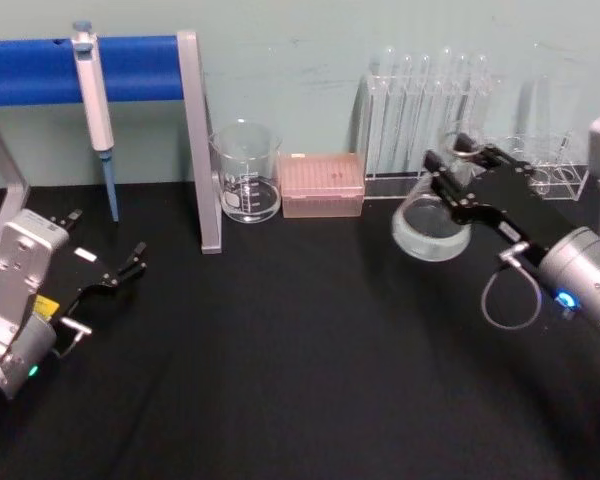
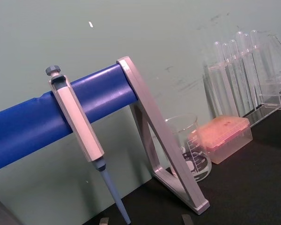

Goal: Grasp the erlenmeyer flask with one hand, shake it three times, then place it back.

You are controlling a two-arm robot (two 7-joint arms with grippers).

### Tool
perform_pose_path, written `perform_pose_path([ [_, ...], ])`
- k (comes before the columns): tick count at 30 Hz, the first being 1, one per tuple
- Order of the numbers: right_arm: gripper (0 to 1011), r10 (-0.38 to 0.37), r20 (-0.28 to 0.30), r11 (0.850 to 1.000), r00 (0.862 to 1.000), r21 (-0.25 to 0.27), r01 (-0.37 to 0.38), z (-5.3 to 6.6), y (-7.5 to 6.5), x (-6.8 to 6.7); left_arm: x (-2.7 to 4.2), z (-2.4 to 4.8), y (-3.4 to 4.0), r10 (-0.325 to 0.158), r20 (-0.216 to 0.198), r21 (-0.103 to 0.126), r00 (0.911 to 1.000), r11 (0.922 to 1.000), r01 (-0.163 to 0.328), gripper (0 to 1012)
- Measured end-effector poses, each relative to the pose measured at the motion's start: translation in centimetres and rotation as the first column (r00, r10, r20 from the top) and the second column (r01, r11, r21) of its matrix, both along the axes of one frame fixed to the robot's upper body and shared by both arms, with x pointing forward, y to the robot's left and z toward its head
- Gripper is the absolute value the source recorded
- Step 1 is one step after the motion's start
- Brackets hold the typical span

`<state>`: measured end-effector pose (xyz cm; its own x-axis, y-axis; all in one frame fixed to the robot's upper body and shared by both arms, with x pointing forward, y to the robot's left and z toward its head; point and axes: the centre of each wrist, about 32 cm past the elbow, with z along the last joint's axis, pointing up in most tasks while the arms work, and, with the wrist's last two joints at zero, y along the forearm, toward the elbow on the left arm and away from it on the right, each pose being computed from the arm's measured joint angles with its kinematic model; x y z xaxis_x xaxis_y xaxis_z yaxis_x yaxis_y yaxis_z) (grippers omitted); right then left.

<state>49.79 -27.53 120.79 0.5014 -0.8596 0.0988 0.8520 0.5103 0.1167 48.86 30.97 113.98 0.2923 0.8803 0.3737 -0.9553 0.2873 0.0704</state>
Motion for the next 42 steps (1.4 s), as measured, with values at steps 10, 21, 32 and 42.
perform_pose_path([
  [10, 449, -0.034, -0.007, 0.999, 0.999, 0.009, 0.034, -0.1, -0.4, -0.1, 0.0, 0.0, 0.0, 0.0, 0.0, 0.0, 1.0, 1.0, 0.0, 1001],
  [21, 450, 0.153, -0.02, 0.988, 0.988, 0.002, -0.153, -0.3, 2.6, 1.3, 0.0, 0.0, 0.0, 0.0, 0.0, 0.0, 1.0, 1.0, 0.0, 1001],
  [32, 449, 0.33, -0.019, 0.944, 0.944, -0.004, -0.33, 0.1, 6.0, 2.3, 0.0, 0.0, 0.0, 0.0, 0.0, 0.0, 1.0, 1.0, 0.0, 1001],
  [42, 449, 0.393, -0.029, 0.919, 0.919, -0.006, -0.394, 0.0, 7.1, 2.3, 0.0, 0.0, 0.0, 0.0, 0.0, 0.0, 1.0, 1.0, 0.0, 1001],
])
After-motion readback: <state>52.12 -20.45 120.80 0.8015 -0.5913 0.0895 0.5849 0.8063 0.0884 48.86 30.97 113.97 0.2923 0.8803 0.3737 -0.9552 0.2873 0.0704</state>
